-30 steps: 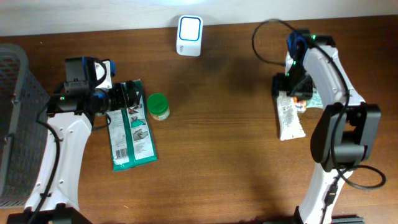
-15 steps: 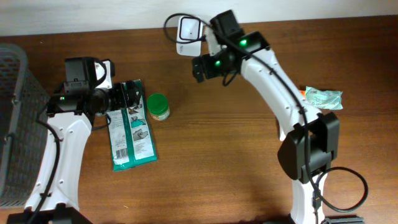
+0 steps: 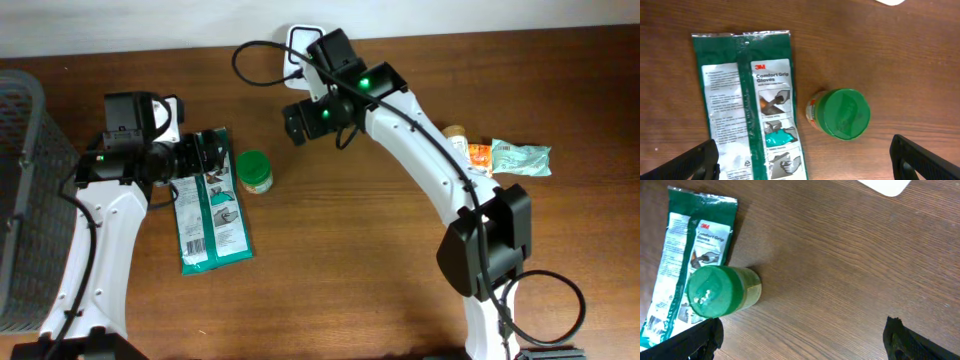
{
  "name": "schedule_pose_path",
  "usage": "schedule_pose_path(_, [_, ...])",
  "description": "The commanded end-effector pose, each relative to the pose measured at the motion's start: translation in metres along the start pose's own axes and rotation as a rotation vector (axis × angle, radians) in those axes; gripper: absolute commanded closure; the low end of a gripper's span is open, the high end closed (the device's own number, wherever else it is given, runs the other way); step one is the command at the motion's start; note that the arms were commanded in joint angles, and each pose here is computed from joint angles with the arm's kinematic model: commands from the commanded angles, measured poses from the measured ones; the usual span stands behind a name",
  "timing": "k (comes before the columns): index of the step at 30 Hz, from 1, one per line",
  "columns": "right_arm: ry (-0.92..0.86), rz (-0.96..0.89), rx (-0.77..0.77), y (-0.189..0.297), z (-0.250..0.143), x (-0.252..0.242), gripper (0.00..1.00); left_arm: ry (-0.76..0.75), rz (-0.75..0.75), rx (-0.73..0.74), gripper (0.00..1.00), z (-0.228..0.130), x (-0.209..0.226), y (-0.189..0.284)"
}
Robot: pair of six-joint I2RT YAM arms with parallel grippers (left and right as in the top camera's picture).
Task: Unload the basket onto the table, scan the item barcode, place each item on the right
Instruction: 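Move the right gripper to the green-lidded jar and grasp it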
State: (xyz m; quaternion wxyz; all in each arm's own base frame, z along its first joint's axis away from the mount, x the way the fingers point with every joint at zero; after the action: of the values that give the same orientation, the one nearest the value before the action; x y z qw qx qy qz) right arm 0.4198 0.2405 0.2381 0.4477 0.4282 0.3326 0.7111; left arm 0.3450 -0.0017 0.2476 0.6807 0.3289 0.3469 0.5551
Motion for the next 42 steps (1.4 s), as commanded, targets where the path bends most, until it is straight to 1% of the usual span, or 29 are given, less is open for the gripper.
schedule_pose_path(1, [0.021, 0.018, 0.029, -0.013, -0.008, 0.011, 0.01, -0.016, 0.194, 0.007, 0.01, 0.001, 0.015, 0.005])
schedule_pose_path(2, [0.024, 0.021, 0.025, -0.013, -0.007, 0.013, 0.01, -0.015, 0.268, 0.015, 0.01, 0.001, 0.021, 0.006])
schedule_pose_path(7, [0.044, 0.033, 0.025, -0.019, -0.01, 0.022, 0.0, -0.014, 0.457, 0.036, 0.01, -0.001, 0.036, 0.011])
schedule_pose_path(10, [0.062, 0.043, 0.027, -0.026, -0.013, 0.031, 0.0, -0.013, 0.497, 0.04, 0.01, -0.001, 0.039, 0.013])
schedule_pose_path(15, [0.104, 0.064, 0.011, -0.037, -0.019, 0.051, 0.03, -0.013, 0.598, 0.054, 0.01, -0.002, 0.046, 0.017])
schedule_pose_path(18, [0.121, 0.078, 0.006, -0.047, -0.021, 0.058, 0.05, -0.013, 0.6, 0.053, 0.01, -0.002, 0.046, 0.017])
schedule_pose_path(24, [0.121, 0.076, 0.012, -0.056, -0.022, 0.058, 0.06, -0.011, 0.597, 0.052, 0.01, -0.002, 0.046, 0.018])
schedule_pose_path(33, [0.127, 0.087, -0.01, -0.056, -0.019, 0.061, 0.07, 0.071, 0.646, 0.067, 0.01, -0.009, 0.077, 0.026])
schedule_pose_path(35, [0.163, 0.1, -0.024, -0.057, -0.02, 0.067, 0.07, 0.074, 0.648, 0.067, 0.01, -0.01, 0.078, 0.026])
schedule_pose_path(38, [0.262, 0.114, -0.05, -0.059, -0.023, 0.083, 0.07, 0.074, 0.648, 0.067, 0.01, -0.01, 0.078, 0.026])
schedule_pose_path(42, [0.358, 0.092, -0.062, -0.075, -0.033, 0.097, 0.06, 0.074, 0.648, 0.067, 0.01, -0.01, 0.078, 0.026])
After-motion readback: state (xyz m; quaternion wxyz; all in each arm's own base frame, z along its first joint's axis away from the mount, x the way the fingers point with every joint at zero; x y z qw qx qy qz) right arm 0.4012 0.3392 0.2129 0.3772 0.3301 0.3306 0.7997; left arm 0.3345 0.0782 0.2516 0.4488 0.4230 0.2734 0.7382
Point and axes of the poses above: each gripper's point midway between its finger pads, its own y axis back along the fingers, its own x axis along the line the jaws close on, z = x × y, the point moved 9 cm from there along y, back along the fingers, and after that the axes turned 13 degrees about -y, right-handed, at the moved point
